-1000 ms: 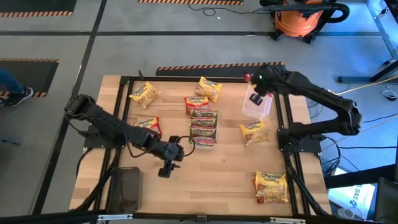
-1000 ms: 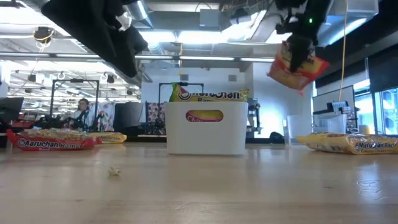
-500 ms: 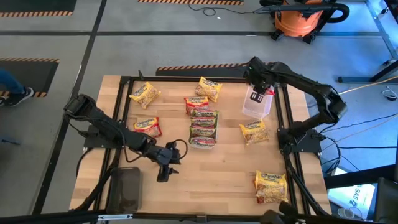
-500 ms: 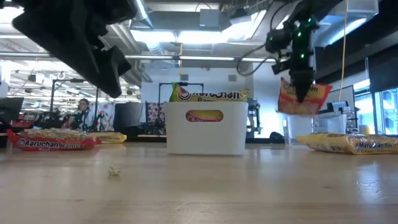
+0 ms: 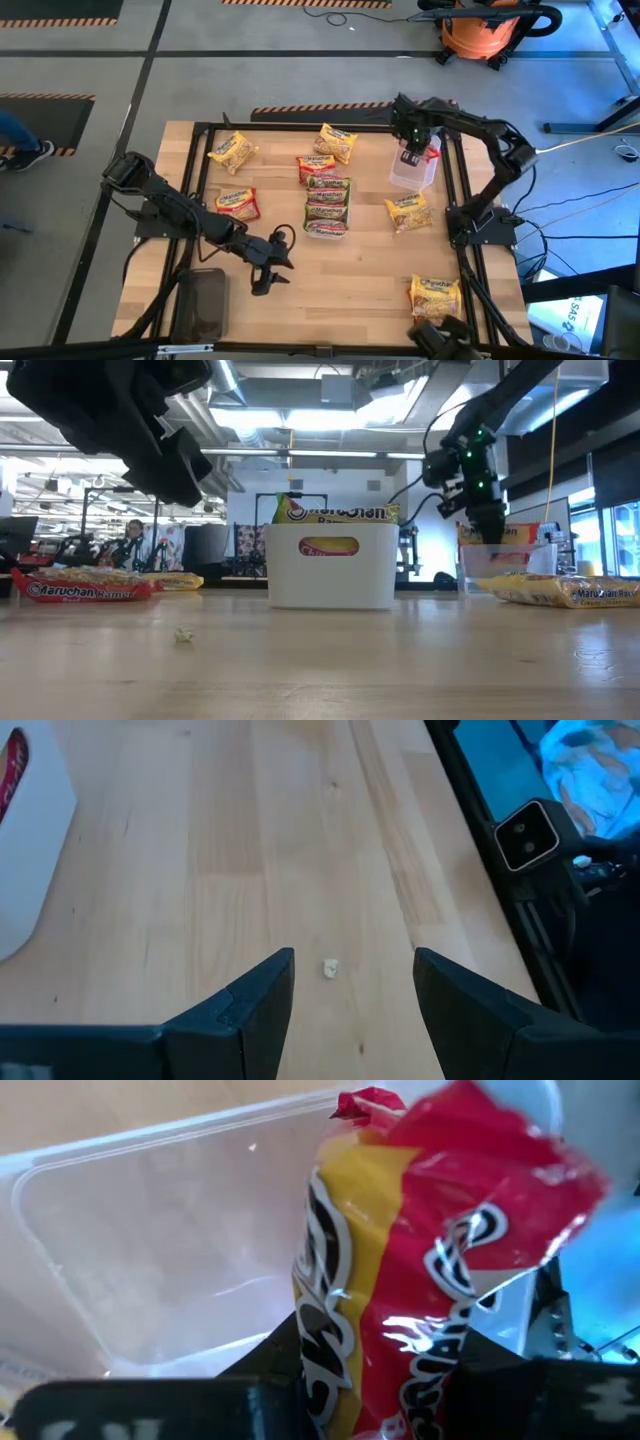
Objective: Sort Maruchan noodles
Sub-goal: Put the red noodle pack into the transparent bin
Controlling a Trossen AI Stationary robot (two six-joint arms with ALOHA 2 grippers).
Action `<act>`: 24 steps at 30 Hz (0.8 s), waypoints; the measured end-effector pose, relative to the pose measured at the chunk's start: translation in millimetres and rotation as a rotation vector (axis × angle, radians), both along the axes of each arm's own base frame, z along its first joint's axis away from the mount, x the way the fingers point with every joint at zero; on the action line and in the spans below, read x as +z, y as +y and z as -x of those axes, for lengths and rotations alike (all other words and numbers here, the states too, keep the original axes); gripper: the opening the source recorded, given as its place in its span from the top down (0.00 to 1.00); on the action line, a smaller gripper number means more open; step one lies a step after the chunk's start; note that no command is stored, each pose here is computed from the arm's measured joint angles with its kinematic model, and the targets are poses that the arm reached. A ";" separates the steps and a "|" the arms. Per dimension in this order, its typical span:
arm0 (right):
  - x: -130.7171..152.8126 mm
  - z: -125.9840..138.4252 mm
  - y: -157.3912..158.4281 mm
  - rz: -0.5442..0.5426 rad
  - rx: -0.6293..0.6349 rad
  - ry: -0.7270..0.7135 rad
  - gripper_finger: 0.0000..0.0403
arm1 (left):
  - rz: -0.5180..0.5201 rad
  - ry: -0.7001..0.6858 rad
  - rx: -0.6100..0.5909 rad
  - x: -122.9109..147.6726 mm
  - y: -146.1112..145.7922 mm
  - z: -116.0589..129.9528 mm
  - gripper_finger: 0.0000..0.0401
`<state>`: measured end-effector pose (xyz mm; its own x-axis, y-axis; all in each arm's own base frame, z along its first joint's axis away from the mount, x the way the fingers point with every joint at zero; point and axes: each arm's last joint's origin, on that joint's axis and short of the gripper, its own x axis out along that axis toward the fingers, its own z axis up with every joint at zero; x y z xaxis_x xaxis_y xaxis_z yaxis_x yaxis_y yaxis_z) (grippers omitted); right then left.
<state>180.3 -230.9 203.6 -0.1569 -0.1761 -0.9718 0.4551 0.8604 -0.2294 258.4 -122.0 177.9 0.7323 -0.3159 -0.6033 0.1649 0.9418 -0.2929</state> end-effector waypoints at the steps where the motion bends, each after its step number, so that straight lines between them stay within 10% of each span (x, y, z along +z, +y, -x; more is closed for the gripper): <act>1: -2.4 -0.9 -1.1 -0.003 0.002 0.003 0.75 | 0.000 -0.001 -0.009 0.2 0.0 0.0 0.50; 24: -6.8 -3.9 -14.0 0.188 0.032 0.147 0.40 | 0.043 -0.028 -0.107 3.5 -3.3 -1.1 0.50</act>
